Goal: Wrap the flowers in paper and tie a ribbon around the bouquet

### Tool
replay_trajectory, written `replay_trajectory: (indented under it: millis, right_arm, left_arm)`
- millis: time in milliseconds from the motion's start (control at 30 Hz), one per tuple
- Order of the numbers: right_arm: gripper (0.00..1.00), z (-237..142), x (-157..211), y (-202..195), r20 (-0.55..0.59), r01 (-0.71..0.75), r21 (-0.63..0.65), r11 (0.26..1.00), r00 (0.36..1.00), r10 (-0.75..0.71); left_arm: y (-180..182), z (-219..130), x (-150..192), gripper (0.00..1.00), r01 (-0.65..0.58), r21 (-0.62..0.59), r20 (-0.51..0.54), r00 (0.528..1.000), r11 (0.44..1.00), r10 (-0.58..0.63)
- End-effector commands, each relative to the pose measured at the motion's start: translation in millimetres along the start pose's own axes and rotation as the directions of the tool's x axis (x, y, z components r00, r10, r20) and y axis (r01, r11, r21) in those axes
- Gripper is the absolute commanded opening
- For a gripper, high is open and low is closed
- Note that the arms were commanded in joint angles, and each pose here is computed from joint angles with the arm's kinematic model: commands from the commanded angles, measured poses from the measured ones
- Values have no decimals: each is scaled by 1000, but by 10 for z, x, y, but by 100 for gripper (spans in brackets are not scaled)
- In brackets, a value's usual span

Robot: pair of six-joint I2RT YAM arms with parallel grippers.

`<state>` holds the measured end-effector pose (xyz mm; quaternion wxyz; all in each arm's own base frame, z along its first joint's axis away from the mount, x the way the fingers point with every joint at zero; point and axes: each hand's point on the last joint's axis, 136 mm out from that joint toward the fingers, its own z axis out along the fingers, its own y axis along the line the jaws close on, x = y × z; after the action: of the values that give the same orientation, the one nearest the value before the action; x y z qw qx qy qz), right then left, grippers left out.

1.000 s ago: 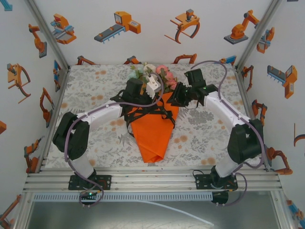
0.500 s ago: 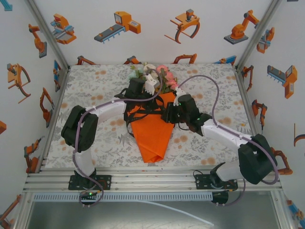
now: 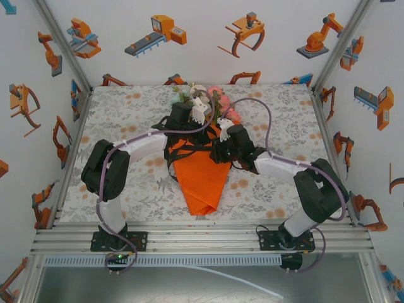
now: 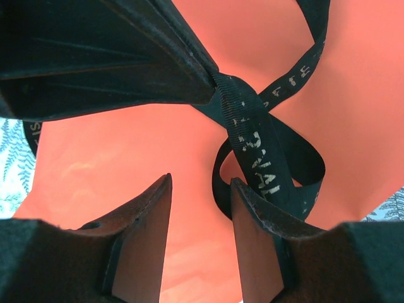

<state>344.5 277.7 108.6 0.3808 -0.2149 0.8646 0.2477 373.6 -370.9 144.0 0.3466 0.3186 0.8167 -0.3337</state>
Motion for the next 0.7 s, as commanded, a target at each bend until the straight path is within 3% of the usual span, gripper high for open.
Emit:
replay_trajectory:
  millis: [0,100,233,367,467,533,667]
  right_arm:
    - [40,64,-173,18,53,13,-23,1000,999,-12]
    - [28,80,-181,14,56,-17,-47,999,998,20]
    - [0,-49,-279,114,70,-53,-113,992,996,61]
    - [0,-450,-451,502,110,-54,-297,953,990,90]
    - [0,-785,-503,618,164,-57,-352,934,979,121]
    - [0,-968,-569,557,216,-81,-333,939,963,160]
    - [0,-1283,-779,199,397,-140,-141,980,899,185]
  left_arm:
    - [-8,8,-80,0,5,10,10,1000,1000,-5]
    - [2,6,-81,0,5,6,10,1000,1000,-5]
    - [46,11,-69,0,10,-13,7,1000,1000,-10]
    - [138,21,-40,2,21,-60,-4,1000,998,-21]
    - [208,14,-34,4,33,-88,-6,999,996,-33]
    - [223,13,-31,4,38,-95,-5,999,995,-38]
    - [236,29,8,4,44,-98,-13,999,994,-45]
